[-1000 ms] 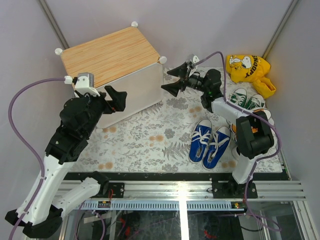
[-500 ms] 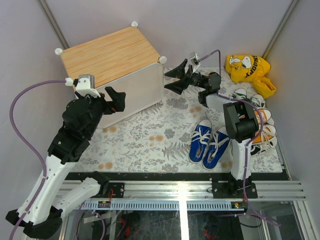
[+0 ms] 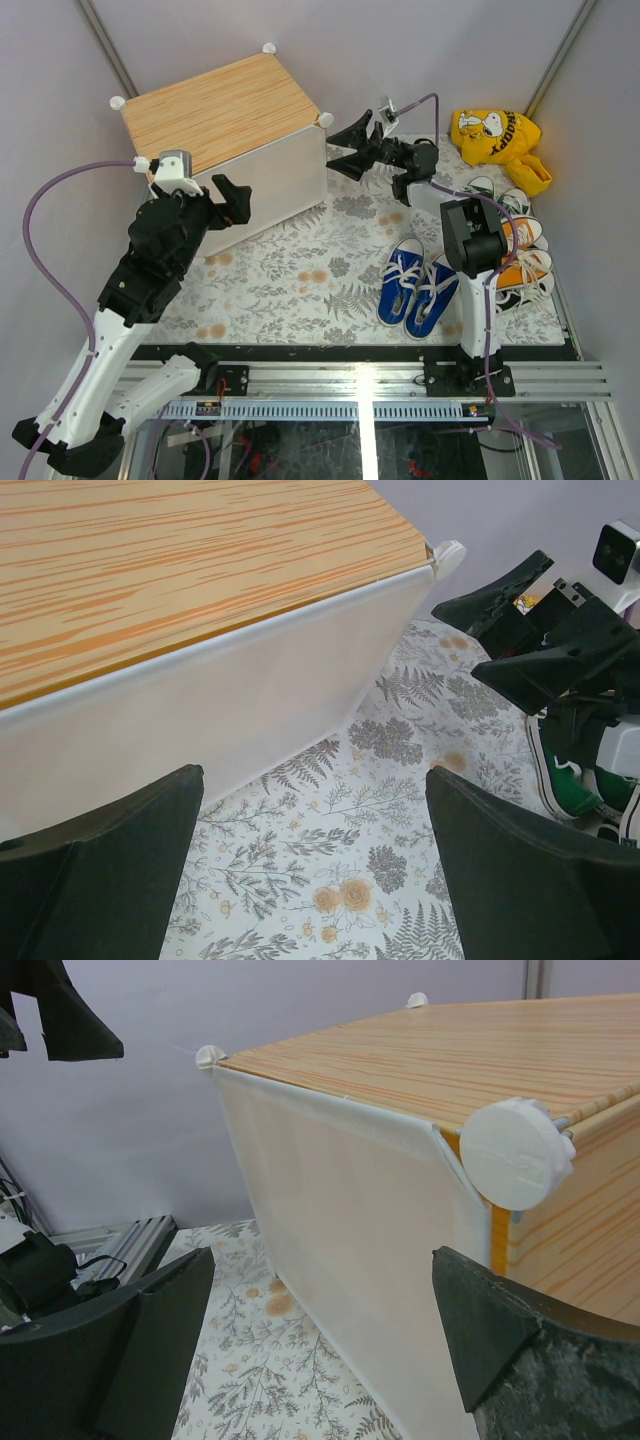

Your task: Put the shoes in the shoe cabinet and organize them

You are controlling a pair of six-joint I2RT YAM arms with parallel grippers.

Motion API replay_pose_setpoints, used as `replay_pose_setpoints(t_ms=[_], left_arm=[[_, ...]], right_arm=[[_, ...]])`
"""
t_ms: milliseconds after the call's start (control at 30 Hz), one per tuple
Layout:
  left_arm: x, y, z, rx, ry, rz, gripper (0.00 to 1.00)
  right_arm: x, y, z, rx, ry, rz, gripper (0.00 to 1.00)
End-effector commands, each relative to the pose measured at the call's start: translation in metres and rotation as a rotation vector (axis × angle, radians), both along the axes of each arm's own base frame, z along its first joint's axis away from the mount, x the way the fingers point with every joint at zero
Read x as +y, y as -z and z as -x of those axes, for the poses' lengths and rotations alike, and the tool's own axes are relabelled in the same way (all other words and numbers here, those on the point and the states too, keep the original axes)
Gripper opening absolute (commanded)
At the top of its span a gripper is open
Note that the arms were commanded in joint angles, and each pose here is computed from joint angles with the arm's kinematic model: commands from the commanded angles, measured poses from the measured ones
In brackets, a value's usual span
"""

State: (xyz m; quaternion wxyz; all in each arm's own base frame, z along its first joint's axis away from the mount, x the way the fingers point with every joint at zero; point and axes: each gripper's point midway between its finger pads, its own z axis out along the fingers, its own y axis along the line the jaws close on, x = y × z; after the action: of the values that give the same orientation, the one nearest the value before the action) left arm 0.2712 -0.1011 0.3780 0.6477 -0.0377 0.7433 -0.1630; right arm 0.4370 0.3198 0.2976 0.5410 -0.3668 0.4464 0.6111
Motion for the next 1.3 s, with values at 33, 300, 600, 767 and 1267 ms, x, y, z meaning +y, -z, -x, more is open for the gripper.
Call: replay_pose_setpoints(t_ms=[33, 300, 600, 767, 1267], left_arm=[[0.003, -0.013, -0.004, -0.057, -0.024, 0.007, 0.91], [0.001, -0.008, -0.007, -0.045, -0.019, -0.001, 0.91], [0.000, -0.006, -0.008, -0.041, -0.018, -0.001, 0.91], [-0.001, -0.006, -0.008, -0.040, -0.014, -0.002, 0.91], [-0.001, -0.006, -0.008, -0.039, -0.013, 0.008, 0.91]], right_arm=[[-0.003, -0.025, -0.003, -0.111, 0.025, -0.045, 0.96], [0.000, -0.021, -0.012, -0.111, 0.043, -0.040, 0.95], [0.004, -0.015, -0.025, -0.114, 0.088, -0.027, 0.95], [0.011, -0.015, -0.026, -0.117, 0.078, -0.021, 0.95], [0.005, -0.017, 0.033, -0.106, -0.123, 0.023, 0.94]])
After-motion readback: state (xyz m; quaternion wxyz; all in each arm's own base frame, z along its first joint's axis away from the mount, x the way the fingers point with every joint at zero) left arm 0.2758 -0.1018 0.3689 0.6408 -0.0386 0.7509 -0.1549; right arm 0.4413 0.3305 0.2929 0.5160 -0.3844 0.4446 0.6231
